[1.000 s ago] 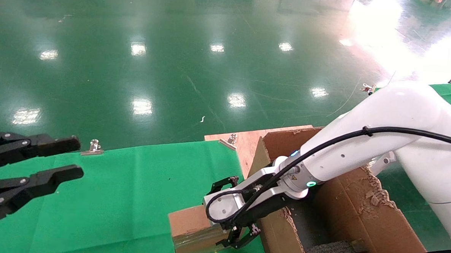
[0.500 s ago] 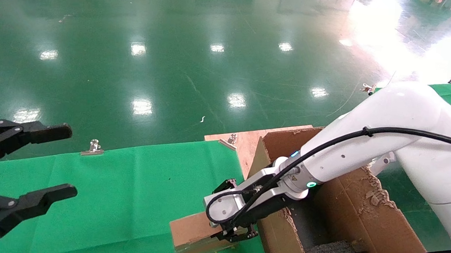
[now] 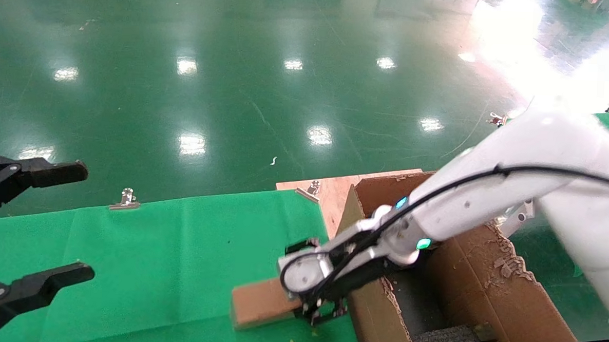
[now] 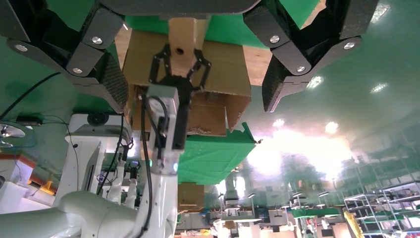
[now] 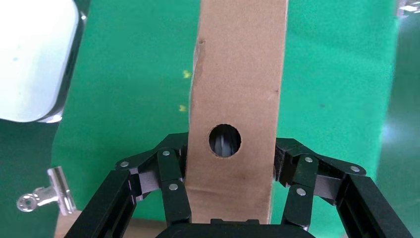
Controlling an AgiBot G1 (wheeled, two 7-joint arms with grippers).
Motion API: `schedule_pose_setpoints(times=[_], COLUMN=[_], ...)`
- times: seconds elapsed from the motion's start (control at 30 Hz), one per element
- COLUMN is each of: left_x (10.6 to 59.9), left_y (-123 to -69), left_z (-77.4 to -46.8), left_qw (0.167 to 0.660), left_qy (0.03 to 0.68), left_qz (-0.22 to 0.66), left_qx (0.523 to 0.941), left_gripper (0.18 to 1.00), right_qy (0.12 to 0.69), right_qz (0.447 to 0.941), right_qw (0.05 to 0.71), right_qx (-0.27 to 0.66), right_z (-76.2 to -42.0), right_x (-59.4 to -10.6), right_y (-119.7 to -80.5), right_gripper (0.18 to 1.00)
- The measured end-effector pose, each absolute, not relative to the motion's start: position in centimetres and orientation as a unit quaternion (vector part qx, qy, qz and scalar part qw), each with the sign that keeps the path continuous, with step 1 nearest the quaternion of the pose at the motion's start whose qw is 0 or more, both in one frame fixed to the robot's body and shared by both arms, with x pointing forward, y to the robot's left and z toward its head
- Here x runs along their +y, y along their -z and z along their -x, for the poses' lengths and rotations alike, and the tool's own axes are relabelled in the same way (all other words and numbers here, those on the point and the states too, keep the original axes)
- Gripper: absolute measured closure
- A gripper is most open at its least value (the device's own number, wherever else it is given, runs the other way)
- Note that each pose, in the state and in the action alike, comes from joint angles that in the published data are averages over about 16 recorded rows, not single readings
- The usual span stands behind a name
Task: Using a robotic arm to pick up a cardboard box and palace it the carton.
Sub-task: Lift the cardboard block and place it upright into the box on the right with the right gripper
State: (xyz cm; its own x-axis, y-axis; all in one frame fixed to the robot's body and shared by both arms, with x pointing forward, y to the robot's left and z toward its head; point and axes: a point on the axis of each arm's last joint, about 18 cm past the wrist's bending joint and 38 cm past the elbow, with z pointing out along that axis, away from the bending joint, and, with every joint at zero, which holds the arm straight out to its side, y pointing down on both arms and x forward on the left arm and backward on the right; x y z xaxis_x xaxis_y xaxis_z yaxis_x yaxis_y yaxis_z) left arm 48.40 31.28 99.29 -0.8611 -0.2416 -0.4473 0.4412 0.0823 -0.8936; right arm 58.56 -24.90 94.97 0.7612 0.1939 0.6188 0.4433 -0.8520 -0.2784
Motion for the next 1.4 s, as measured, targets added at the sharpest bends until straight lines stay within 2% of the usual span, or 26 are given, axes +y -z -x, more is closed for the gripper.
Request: schedule_pose_setpoints(times=[0.27,0.5,0.7,1.07,1.4], left_x=[31.3,31.3,31.3,31.3,31.3], left_y=[-99.3,-99.3,-99.3,-99.3,-99.3], left_z=[-48.4,-48.4,-48.4,-48.4,-48.4], left_qw=[0.253,0.253,0.253,0.253,0.253], left_qy=[0.674,0.674,0.674,0.674,0.674], left_qz=[-0.072,-0.072,-0.072,-0.072,-0.072], left_qx=[0.691,0.691,0.691,0.691,0.691], left_gripper=[0.199,0.184,0.183,0.183,0.183], right_qy=[0.348,0.398,0.424,0.431,0.434], right_qz=[0.895,0.873,0.862,0.865,0.877], right_qw=[0.218,0.223,0.224,0.221,0.204], right_qx=[-0.174,-0.172,-0.168,-0.134,-0.036], right_z=[-58.4,-57.2,-55.9,-54.6,-52.9], right_x=[-27.0,-29.6,-31.6,-35.5,-43.1], right_y=[-101.6,-108.0,-111.4,-112.6,-110.8], right_gripper=[0.846,0.851,0.855,0.859,0.862])
